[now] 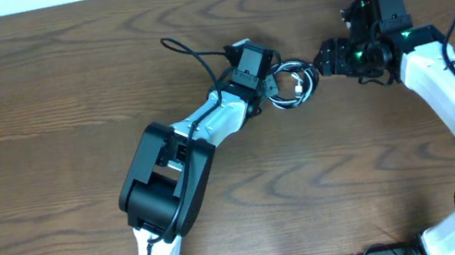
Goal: Untangle cables
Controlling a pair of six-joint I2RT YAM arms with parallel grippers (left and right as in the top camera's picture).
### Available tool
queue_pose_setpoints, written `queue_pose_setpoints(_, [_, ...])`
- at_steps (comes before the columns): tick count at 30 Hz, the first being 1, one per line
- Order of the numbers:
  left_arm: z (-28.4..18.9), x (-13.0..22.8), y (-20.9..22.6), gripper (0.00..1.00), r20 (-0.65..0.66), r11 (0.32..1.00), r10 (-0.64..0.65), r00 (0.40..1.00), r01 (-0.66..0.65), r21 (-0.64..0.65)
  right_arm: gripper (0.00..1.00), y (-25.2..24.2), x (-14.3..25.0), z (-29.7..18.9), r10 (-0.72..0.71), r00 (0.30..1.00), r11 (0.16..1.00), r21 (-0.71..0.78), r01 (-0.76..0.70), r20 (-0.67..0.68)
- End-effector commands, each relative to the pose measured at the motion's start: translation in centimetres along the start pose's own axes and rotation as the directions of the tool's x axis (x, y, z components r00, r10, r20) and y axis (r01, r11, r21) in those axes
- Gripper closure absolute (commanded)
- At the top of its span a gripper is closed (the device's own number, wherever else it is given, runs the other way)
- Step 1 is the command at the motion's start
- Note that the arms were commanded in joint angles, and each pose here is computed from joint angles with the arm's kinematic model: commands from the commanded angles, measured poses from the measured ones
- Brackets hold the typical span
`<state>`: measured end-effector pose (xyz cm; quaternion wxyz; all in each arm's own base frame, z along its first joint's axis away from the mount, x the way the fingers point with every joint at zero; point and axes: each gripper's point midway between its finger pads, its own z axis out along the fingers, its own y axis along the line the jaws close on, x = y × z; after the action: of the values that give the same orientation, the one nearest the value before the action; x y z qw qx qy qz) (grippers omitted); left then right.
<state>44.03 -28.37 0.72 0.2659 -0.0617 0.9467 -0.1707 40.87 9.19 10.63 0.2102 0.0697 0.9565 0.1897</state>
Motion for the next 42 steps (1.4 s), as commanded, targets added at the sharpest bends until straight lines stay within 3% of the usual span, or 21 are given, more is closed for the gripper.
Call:
queue_pose_setpoints(1, [0.7, 3.8, -0.8, 0.81, -0.172, 0.997, -0.008, 0.985, 0.021, 0.074, 0.24, 1.3, -0.4, -0.5, -0.044, 0.999, 0.999, -0.018, 0.044, 0.017])
queue_pose_setpoints(4, [0.6, 4.7, 0.3, 0.81, -0.209, 0.999, -0.013, 0.978, 0.019, 0.027, 0.24, 1.5, -0.3, -0.4, -0.052, 0.998, 0.998, -0.016, 0.053, 0.019])
queue_pose_setpoints(5, [0.6, 4.8, 0.8, 0.92, -0.205, 1.000, -0.014, 0.979, 0.015, 0.001, 0.24, 1.7, -0.3, -0.4, -0.055, 0.998, 0.998, -0.018, 0.056, 0.021])
queue_pose_setpoints(9, [0.5, 3.8, 1.5, 0.93, -0.171, 0.999, -0.022, 0.985, 0.017, -0.031, 0.23, 1.9, -0.6, -0.4, -0.062, 0.998, 0.998, -0.024, 0.063, 0.033])
queue_pose_setpoints(15, [-4.5, 0.2, -2.6, 0.93, -0.216, 0.963, -0.024, 0.976, 0.081, 0.257, 0.21, 2.8, -0.4, -0.3, -0.071, 0.997, 0.996, -0.057, 0.072, 0.026])
queue_pose_setpoints(20, [-10.6, -2.9, -5.8, 0.93, -0.150, 0.880, 0.100, 0.984, -0.017, 0.475, 0.22, 5.0, -0.6, -0.5, -0.092, 0.995, 0.981, -0.167, 0.097, 0.039])
queue_pose_setpoints(21, [-13.2, -4.1, -7.0, 0.92, -0.091, 0.854, 0.129, 0.988, -0.064, 0.517, 0.28, 7.1, -0.7, -0.8, -0.100, 0.994, 0.958, -0.265, 0.108, 0.043])
queue_pose_setpoints(25, [-15.8, -5.5, -7.8, 0.92, -0.037, 0.836, 0.121, 0.992, -0.082, 0.542, 0.34, 9.7, -0.9, -1.2, -0.008, 1.000, 0.934, -0.358, 0.018, 0.028])
queue_pose_setpoints(33, [-16.0, -6.4, -7.3, 0.93, -0.103, 0.843, -0.026, 0.994, 0.077, 0.532, 0.37, 12.8, -1.5, -1.3, 0.107, 0.994, 0.893, -0.440, -0.094, 0.005])
queue_pose_setpoints(42, [-18.3, -6.9, -10.3, 0.93, -0.126, 0.731, -0.010, 0.992, 0.093, 0.677, 0.40, 13.6, -1.6, 0.9, 0.178, 0.983, 0.867, -0.466, -0.178, -0.043])
